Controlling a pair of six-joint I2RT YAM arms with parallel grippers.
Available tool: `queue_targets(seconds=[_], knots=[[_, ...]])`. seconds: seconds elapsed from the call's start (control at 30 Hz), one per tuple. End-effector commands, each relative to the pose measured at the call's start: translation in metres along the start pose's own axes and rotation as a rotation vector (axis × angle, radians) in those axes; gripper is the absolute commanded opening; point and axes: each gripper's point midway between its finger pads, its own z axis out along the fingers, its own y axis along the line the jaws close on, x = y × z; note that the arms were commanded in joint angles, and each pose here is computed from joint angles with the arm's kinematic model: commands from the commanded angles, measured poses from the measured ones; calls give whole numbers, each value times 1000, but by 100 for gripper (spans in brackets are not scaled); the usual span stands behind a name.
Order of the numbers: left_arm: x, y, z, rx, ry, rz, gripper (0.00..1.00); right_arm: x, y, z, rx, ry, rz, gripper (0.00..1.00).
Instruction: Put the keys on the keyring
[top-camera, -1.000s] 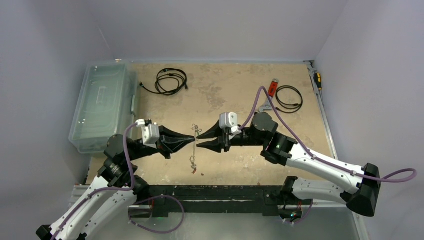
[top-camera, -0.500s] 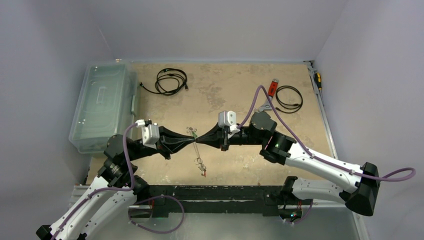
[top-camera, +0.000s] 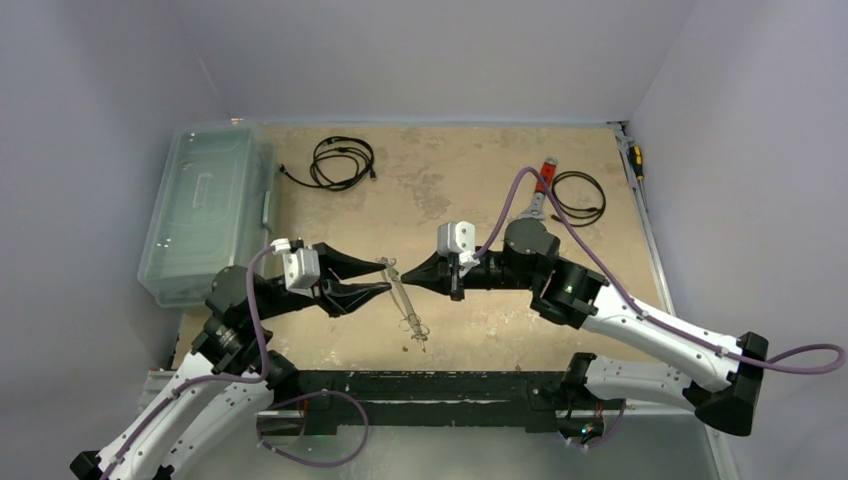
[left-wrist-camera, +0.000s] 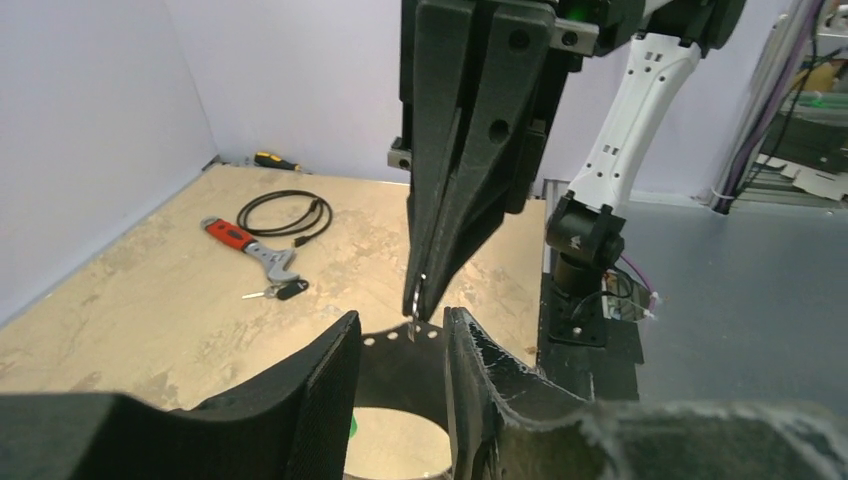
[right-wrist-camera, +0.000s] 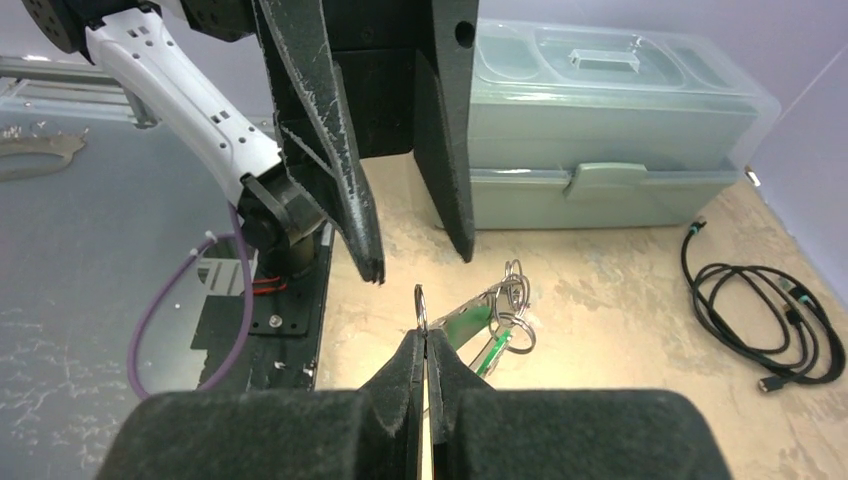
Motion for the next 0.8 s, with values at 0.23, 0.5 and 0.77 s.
queue_targets(seconds=[0.23, 0.5, 0.77], knots=[[1, -22, 7, 169, 6, 4, 23, -19, -11, -22, 85, 42, -67, 0], [17, -22, 15, 211, 30, -65, 24, -14, -10, -21, 82, 61, -63, 0], [21, -15, 18, 175, 30, -78, 35, -21, -3, -25, 49, 31, -81, 0]])
